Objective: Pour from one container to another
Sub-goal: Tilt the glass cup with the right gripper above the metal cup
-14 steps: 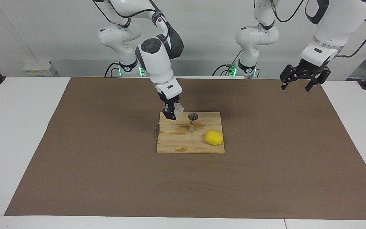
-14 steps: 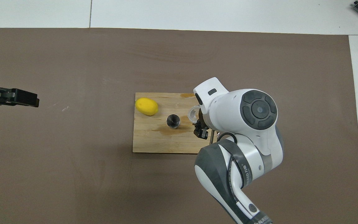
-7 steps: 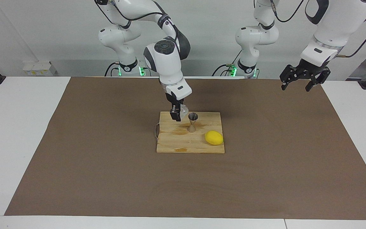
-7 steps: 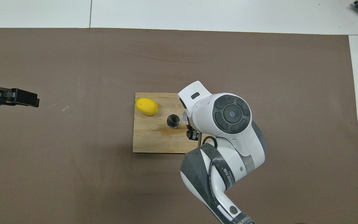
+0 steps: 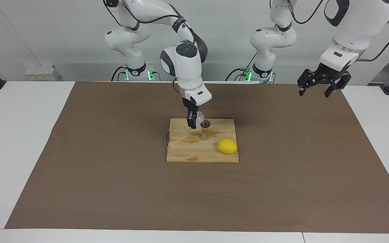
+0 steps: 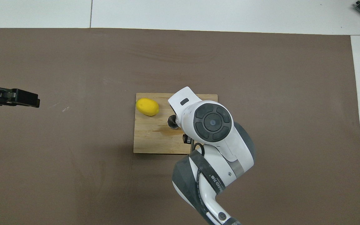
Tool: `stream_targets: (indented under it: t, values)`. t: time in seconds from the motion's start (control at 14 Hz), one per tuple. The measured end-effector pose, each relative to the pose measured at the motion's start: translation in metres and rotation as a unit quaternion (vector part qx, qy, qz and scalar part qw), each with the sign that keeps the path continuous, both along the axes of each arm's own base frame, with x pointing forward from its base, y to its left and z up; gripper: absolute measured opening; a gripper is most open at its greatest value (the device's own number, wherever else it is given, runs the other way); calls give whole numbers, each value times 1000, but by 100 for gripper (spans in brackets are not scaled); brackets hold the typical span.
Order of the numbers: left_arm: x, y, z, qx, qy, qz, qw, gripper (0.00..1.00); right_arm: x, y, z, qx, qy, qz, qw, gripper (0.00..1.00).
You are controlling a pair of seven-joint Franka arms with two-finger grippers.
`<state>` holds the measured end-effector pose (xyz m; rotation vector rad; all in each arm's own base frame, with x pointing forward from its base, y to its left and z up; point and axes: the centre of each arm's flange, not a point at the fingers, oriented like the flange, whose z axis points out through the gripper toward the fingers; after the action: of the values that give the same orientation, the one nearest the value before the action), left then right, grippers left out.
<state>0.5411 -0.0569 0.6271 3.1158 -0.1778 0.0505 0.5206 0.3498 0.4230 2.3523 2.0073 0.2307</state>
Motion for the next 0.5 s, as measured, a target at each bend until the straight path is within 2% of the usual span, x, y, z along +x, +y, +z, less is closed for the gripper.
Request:
stream_targets:
  t: [0.5]
  values:
    - [0, 0, 0, 0, 0, 1, 1000, 100, -6, 6, -3, -32, -8, 15, 999, 60]
